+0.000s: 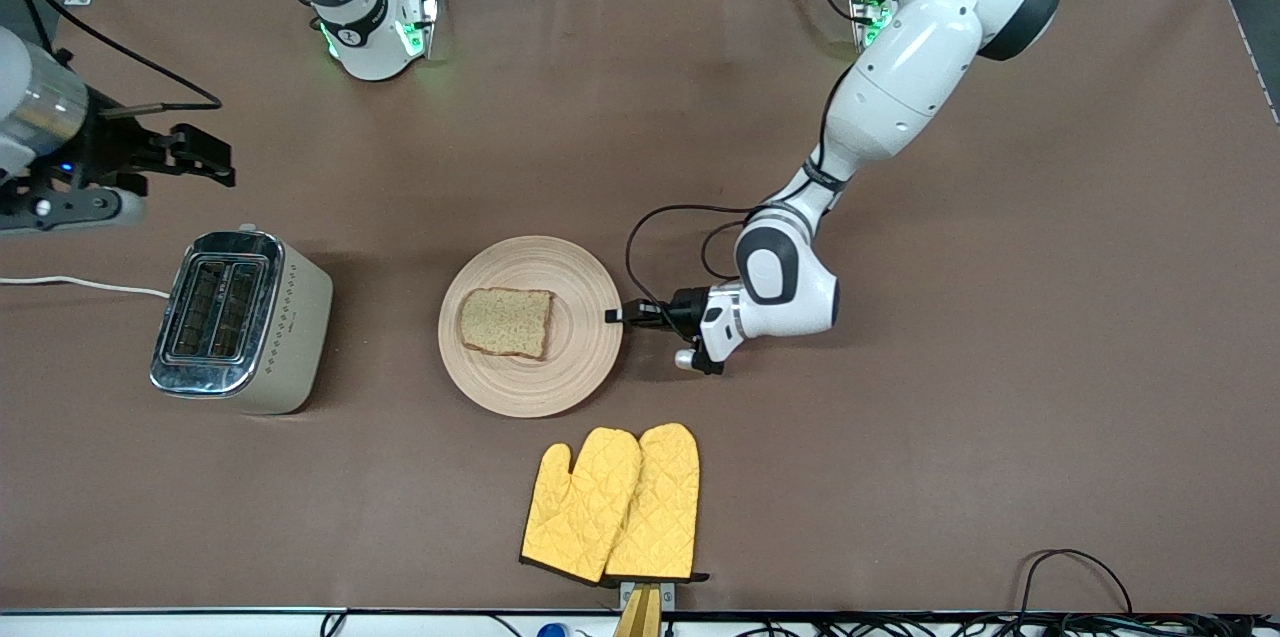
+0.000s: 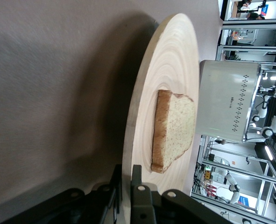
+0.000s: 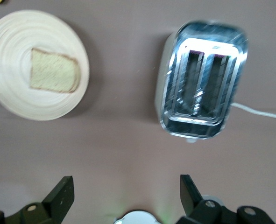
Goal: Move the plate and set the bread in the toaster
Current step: 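Push the wooden plate with the left gripper toward the toaster, then retract the left gripper while the right gripper reaches the bread slice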
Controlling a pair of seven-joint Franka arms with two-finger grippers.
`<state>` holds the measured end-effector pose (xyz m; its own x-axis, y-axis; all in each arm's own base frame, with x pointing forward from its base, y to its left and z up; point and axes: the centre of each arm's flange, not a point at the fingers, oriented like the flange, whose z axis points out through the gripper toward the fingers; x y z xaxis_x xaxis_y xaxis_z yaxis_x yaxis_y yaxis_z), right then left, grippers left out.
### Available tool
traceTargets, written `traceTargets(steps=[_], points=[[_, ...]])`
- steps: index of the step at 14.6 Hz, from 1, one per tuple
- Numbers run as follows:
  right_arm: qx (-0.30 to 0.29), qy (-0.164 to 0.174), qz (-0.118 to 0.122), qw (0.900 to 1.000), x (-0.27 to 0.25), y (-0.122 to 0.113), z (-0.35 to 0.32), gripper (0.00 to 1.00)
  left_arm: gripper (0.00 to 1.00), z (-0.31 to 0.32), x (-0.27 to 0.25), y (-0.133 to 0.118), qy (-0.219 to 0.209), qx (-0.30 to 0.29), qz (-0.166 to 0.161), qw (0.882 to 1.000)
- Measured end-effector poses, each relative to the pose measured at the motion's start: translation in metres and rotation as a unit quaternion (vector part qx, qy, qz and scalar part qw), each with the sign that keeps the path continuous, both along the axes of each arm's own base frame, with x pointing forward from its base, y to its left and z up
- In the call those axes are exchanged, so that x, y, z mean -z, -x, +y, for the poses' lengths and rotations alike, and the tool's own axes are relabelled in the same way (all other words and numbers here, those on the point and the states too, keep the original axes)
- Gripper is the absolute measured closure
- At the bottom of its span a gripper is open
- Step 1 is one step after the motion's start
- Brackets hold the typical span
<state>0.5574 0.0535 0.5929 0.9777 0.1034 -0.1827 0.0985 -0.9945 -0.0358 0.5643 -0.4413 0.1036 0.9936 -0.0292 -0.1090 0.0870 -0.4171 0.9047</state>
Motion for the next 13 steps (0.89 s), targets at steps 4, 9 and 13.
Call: traceTargets(steps=[4,9,13], points=[[0.034,-0.024,0.022,0.999,0.068,0.000,-0.024,0.00,0.89,-0.001,-0.002,-0.006,0.001,-0.006,-0.006,1.000],[0.056,-0.050,0.029,0.997,0.133,0.009,-0.010,0.00,0.41,0.051,-0.019,-0.048,-0.017,-0.031,-0.017,0.999],[0.072,-0.044,-0.016,0.996,0.183,0.017,0.049,0.00,0.02,0.148,-0.067,-0.096,-0.089,-0.001,-0.024,0.996]])
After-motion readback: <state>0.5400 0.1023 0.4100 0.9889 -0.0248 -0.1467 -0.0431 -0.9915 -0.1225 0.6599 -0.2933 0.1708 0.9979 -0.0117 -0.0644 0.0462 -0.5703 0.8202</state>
